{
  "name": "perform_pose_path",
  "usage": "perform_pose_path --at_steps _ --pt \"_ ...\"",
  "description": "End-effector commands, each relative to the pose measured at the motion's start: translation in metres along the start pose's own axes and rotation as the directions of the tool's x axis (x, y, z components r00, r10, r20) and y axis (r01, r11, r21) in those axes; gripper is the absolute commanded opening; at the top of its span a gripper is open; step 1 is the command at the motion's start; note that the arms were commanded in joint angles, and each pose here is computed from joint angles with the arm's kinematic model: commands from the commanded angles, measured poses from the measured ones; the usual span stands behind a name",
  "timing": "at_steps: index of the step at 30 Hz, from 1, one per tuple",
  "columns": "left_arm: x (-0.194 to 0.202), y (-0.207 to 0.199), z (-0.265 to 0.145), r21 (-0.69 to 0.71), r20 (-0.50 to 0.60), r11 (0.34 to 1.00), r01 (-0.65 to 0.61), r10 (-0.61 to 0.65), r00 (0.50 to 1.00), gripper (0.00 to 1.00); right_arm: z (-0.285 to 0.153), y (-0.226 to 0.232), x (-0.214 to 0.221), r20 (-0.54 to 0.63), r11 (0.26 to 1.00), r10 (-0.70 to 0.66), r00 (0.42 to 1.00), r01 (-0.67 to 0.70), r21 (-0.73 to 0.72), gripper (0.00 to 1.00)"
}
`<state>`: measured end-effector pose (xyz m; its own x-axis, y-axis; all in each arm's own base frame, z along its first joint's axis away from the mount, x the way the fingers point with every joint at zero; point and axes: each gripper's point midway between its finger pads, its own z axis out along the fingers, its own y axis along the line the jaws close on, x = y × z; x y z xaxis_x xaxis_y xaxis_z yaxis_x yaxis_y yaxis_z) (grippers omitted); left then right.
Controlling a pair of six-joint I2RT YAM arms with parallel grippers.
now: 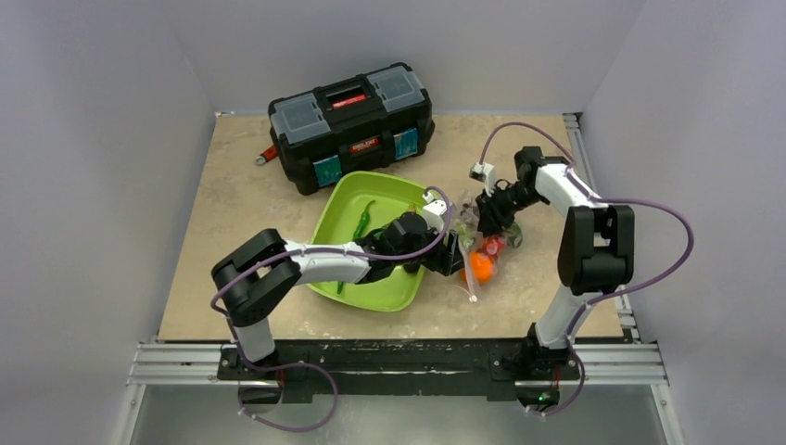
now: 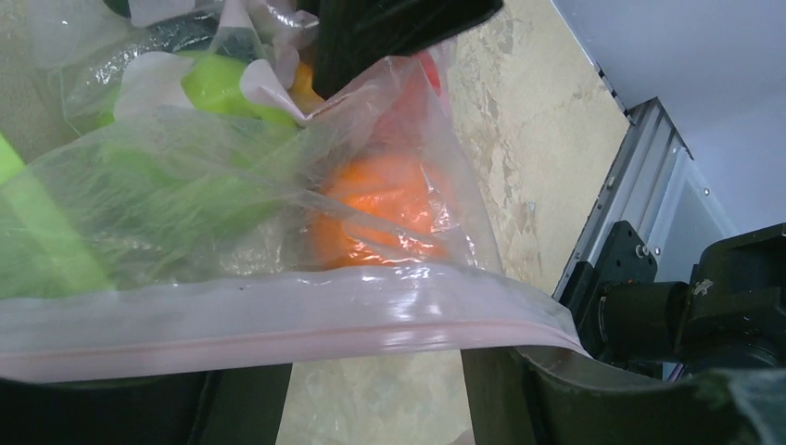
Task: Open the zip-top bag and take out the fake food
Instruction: Pick up the fake fruit from the zipper food storage bag.
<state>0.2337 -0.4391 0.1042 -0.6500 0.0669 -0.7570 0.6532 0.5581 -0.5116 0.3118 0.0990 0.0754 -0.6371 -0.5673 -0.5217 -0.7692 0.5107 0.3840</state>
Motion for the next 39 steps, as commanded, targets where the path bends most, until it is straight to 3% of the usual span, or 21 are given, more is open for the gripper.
perform_pose_path --at_steps 1,6,10,13,18,20,21,24,29,39 --pt "-0.012 -0.014 0.007 0.062 0.026 0.998 0.014 -0.016 1.000 0.61 -0.020 0.036 -0.003 0.024 0.996 -0.068 0.997 0.069 -0.051 0.34" --pt "-0.007 -0.018 0.009 0.093 0.013 0.994 0.054 -0.055 0.998 0.61 -0.066 0.032 -0.033 0.083 0.972 -0.189 0.979 0.174 0.157 0.58" --pt "-0.005 -0.021 0.005 0.118 0.012 0.992 0.044 -0.045 0.999 0.61 -0.090 0.040 -0.040 0.085 0.939 -0.282 0.956 0.257 0.228 0.66" --pt "-0.004 -0.024 0.001 0.140 0.019 0.990 0.027 -0.030 0.999 0.61 -0.086 0.058 -0.021 0.038 0.909 -0.399 0.916 0.390 0.150 0.66" --pt "0.004 -0.022 -0.004 0.158 0.019 0.987 0.021 -0.024 1.000 0.61 -0.054 0.083 0.039 -0.008 0.774 -0.633 0.774 0.632 -0.040 0.69" --pt "0.008 -0.022 -0.005 0.163 0.014 0.987 0.019 -0.022 1.000 0.61 -0.045 0.086 0.054 -0.003 0.690 -0.723 0.691 0.721 -0.063 0.73" --pt "0.009 -0.022 -0.005 0.164 0.014 0.986 0.019 -0.021 1.000 0.61 -0.040 0.087 0.059 0.005 0.611 -0.790 0.613 0.788 -0.075 0.77" --pt "0.006 -0.022 -0.004 0.165 0.024 0.986 0.031 -0.036 0.999 0.61 -0.027 0.076 0.057 0.003 0.527 -0.850 0.527 0.850 -0.005 0.83" --pt "0.011 -0.020 0.004 0.156 0.004 0.984 0.083 -0.085 0.996 0.61 -0.013 0.051 0.054 -0.053 0.506 -0.858 0.510 0.859 0.083 0.82" --pt "0.026 -0.003 0.018 0.054 -0.051 0.976 0.211 -0.208 0.977 0.63 -0.001 0.038 0.067 -0.103 0.492 -0.858 0.504 0.862 0.122 0.74"
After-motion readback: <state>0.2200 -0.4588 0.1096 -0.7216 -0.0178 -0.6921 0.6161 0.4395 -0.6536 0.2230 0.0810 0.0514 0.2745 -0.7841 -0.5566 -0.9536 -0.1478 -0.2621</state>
